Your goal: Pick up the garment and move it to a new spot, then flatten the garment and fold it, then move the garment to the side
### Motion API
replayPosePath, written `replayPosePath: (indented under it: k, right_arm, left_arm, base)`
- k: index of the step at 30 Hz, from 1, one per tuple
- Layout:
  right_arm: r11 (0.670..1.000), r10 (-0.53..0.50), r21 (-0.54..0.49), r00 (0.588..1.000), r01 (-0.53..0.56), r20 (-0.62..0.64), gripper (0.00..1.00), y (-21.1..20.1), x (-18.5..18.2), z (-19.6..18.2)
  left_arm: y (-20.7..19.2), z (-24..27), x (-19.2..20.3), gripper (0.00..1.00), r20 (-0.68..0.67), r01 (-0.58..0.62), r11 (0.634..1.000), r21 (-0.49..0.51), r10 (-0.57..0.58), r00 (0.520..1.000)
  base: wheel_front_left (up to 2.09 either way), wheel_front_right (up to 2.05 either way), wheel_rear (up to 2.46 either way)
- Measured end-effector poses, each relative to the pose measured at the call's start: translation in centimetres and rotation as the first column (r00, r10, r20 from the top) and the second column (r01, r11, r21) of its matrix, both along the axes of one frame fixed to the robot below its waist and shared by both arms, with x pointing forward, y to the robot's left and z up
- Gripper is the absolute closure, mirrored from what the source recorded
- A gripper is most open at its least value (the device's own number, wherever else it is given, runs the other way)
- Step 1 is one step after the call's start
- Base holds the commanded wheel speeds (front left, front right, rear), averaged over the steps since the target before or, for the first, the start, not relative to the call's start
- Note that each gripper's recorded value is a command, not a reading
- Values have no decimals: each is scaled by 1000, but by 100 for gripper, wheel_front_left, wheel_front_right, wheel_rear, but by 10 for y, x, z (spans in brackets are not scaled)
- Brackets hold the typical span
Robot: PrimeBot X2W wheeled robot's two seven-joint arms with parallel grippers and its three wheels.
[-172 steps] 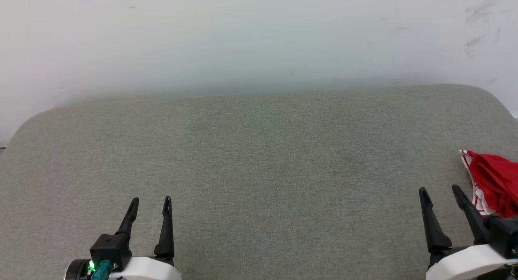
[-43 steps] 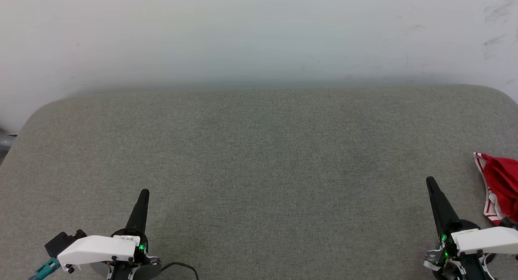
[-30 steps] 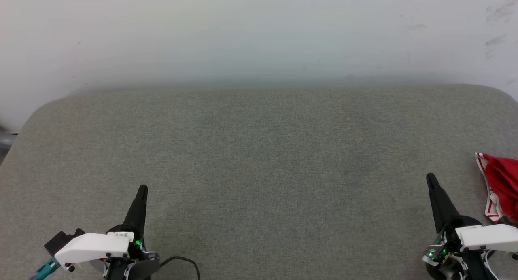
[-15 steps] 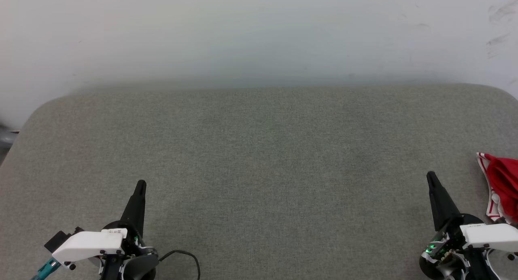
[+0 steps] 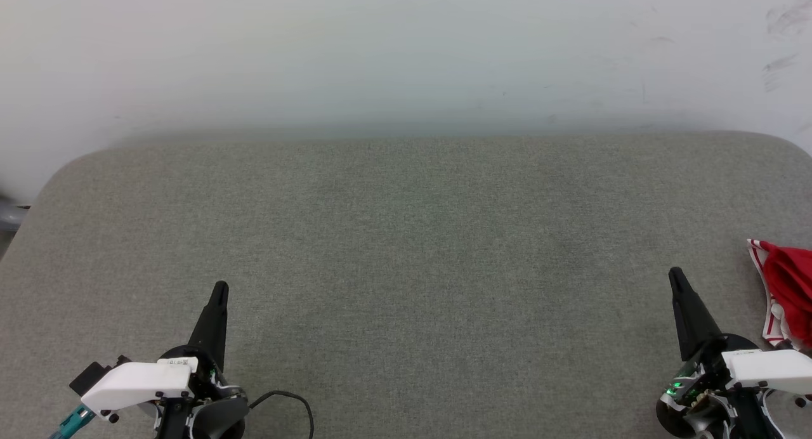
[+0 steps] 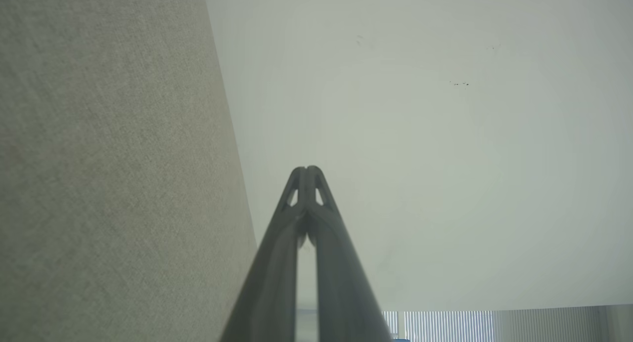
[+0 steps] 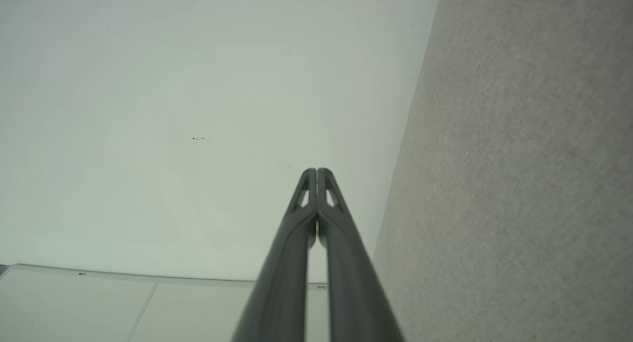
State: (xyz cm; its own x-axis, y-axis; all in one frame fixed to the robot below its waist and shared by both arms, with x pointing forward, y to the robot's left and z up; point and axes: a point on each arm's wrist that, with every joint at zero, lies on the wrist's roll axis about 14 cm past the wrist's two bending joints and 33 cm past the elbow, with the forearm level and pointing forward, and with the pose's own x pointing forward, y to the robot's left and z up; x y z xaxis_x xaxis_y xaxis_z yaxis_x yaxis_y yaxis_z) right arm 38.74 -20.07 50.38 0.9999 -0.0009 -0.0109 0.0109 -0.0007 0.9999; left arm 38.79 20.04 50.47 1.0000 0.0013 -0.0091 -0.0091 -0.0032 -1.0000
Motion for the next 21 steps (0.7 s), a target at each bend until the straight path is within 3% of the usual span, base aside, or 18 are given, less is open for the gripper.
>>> replayPosePath:
  k: [21]
  right_arm:
    - [1000, 0, 0, 1000, 0, 0, 100, 0, 0, 0]
  left_arm:
    - [0, 0, 0, 100, 0, 0, 1000, 0, 0, 1000]
  base:
    - [0, 0, 0]
